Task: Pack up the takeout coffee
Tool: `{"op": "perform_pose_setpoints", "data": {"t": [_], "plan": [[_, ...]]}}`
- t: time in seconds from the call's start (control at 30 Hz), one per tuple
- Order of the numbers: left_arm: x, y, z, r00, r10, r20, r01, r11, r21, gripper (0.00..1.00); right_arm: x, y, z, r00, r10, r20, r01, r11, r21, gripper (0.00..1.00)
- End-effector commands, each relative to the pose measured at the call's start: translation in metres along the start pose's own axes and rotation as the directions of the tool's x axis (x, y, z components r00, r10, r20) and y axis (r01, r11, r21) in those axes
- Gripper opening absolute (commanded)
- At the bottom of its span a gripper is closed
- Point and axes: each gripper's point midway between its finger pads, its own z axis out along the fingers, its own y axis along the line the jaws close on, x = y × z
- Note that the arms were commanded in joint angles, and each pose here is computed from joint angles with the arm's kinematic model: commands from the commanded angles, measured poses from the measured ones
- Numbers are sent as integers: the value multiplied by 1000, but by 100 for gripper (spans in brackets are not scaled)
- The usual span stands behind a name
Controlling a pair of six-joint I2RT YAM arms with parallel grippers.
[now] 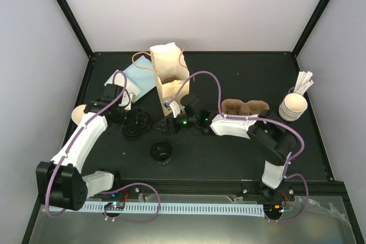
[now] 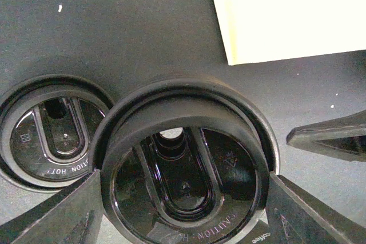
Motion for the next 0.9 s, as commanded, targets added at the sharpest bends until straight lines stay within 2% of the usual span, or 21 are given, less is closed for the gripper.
{"op": "perform_pose_setpoints", "data": {"t": [0.0,0.87], "plan": [[-4,-4,4,1000,11,-1,-11,999,37,69,-8,4,8,998,59,31,-57,997,-52,73],[6,-10,11,999,8,-40,-5,996,94,69,4,-43,27,983,177,38,-180,978,102,68]]}}
